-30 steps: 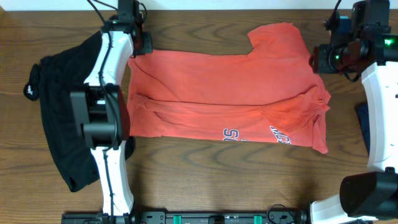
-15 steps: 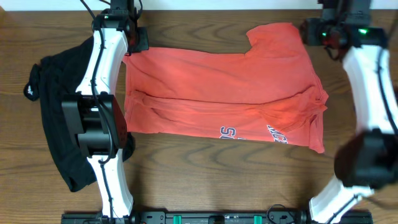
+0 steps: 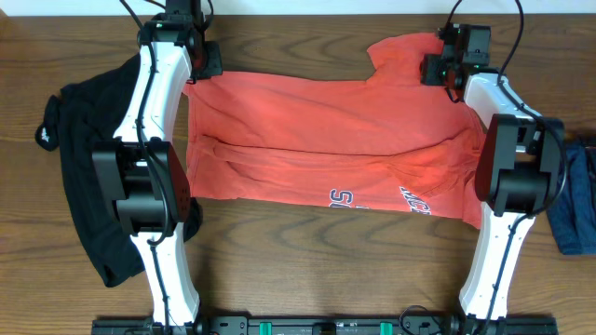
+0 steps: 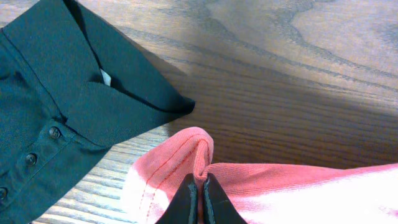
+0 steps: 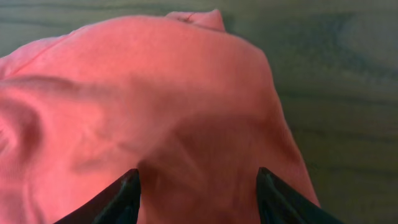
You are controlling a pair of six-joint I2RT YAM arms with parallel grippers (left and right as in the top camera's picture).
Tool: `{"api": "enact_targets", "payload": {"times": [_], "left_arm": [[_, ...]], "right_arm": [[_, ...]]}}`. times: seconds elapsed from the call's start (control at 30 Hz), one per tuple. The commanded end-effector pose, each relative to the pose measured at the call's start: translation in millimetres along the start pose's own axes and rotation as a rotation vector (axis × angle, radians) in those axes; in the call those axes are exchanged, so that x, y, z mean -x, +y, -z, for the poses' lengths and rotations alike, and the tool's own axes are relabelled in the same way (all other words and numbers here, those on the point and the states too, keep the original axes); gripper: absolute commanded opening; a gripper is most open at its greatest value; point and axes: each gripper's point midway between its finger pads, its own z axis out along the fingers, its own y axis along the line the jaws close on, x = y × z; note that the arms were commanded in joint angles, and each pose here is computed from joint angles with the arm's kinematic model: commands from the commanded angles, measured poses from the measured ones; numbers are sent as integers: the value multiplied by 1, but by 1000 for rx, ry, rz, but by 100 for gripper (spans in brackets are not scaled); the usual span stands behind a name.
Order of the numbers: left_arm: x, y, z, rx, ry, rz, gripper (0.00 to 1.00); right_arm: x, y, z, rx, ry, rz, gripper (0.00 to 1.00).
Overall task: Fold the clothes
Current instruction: 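Pull the far edge toward the near side with both grippers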
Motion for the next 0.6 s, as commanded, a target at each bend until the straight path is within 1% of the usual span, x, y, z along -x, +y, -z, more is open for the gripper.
{"api": "enact_targets", "payload": {"times": [0.0,0.3,0.43,0.57], "left_arm": [[5,6,8,16,-20,12,6],[5,6,8,16,-20,12,6],[5,6,8,16,-20,12,6],[5,6,8,16,-20,12,6]], "right_arm": [[-12,-10,-17,-29,5,-26,57],[35,-13,-13,-37,-191,-2,57],[49,-14,-12,-41,-257,5,55],[51,-16,-16,-55,-285,6,53]]}}
